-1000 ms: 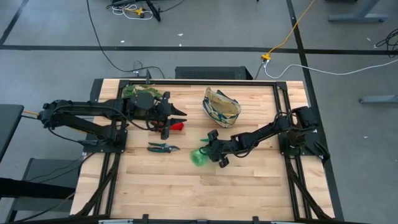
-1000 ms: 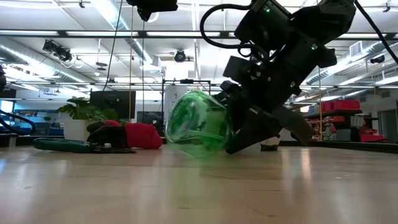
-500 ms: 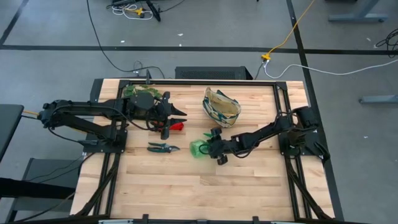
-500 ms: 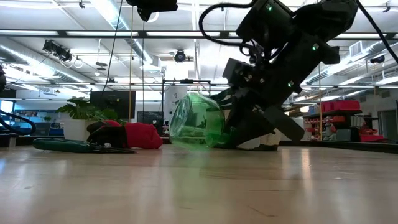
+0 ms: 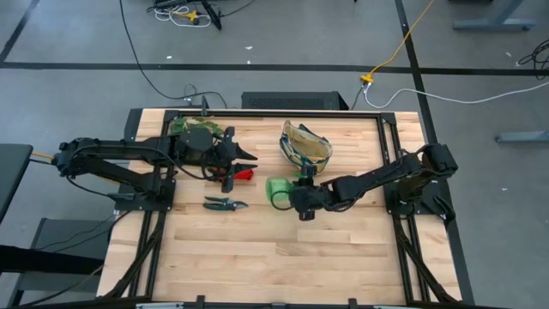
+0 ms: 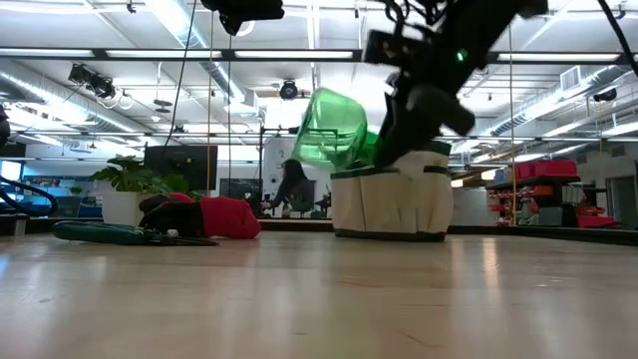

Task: Pick & Place Garden tools in Gardening bag
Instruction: Put the green spray bottle into the patterned white gardening bag

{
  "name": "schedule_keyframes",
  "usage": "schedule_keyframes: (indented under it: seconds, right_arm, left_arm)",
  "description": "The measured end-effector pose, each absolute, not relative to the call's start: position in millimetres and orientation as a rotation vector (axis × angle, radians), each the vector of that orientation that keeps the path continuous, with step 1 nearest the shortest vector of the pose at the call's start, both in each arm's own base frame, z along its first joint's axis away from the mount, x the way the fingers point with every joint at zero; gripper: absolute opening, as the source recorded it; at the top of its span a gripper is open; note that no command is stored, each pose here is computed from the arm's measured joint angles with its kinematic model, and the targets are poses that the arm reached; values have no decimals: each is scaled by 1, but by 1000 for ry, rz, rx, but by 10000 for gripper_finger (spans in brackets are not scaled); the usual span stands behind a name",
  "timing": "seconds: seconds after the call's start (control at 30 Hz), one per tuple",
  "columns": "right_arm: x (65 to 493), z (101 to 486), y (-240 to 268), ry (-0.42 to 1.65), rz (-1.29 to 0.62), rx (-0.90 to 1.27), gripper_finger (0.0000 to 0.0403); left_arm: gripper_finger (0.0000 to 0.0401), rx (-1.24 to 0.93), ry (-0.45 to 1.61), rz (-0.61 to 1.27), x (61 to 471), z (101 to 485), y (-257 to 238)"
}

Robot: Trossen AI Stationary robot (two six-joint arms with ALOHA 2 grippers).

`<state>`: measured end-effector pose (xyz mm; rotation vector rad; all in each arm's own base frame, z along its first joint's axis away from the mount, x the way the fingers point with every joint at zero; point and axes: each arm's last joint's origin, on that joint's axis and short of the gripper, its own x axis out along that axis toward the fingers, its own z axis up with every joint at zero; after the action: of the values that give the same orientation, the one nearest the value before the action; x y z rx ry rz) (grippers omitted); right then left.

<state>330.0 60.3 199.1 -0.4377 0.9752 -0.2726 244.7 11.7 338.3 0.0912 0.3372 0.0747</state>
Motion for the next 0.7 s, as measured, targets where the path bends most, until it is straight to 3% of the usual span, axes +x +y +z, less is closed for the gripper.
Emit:
schedule_keyframes:
  seconds: [0.2,0.47,0.7]
  right_arm:
    - [335,235,62,1016,-294,-414,121]
    - [322,285,55,1143,-464,-459,121]
    - [305,307,44,1269,-575,-418,121]
  left_arm:
    - [103,91,342,74,245,338,12]
    - [103,90,357,73,244,337,12]
    - [103,90,366,73,244,336,12]
